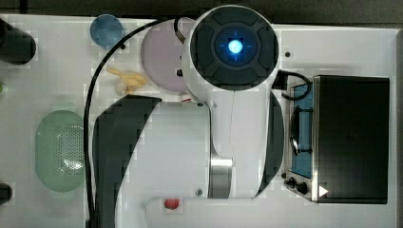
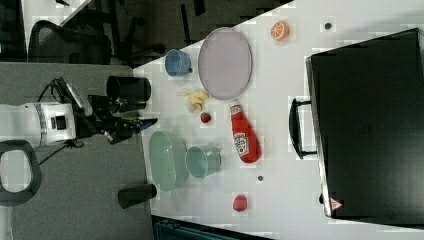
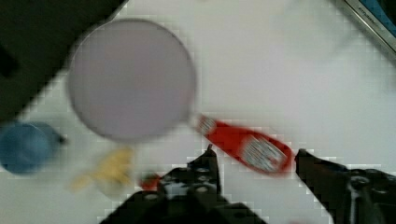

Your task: Pick Ketchup from the table and place it in strainer.

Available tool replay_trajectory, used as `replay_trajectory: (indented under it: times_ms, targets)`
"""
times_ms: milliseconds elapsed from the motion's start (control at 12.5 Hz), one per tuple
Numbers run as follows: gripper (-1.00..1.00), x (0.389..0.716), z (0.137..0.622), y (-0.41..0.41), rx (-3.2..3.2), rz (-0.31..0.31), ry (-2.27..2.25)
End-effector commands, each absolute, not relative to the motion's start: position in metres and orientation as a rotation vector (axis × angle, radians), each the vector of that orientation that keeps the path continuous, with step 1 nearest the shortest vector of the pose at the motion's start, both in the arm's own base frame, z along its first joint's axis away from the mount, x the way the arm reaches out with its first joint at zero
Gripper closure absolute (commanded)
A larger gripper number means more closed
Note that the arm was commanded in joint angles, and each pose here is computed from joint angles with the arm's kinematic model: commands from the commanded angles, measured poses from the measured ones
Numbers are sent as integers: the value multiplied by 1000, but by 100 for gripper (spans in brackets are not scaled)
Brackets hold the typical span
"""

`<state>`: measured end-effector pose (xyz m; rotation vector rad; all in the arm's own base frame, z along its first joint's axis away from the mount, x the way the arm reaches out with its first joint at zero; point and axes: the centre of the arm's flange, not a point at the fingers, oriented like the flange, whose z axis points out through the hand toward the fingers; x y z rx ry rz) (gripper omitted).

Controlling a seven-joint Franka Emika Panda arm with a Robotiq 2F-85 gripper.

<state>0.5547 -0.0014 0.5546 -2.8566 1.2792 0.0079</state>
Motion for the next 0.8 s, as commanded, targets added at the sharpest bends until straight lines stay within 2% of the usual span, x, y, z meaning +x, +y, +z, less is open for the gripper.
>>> replay_trajectory:
  times_ms: [80, 240, 480, 800]
  targets:
    - [-59, 454, 609, -24, -2847, 131, 1371]
    - [-100, 456, 598, -20, -2861, 162, 1358]
    - [-100, 467, 560, -8, -2940, 231, 1212]
    - [-100, 493, 484, 7, -3028, 250, 941]
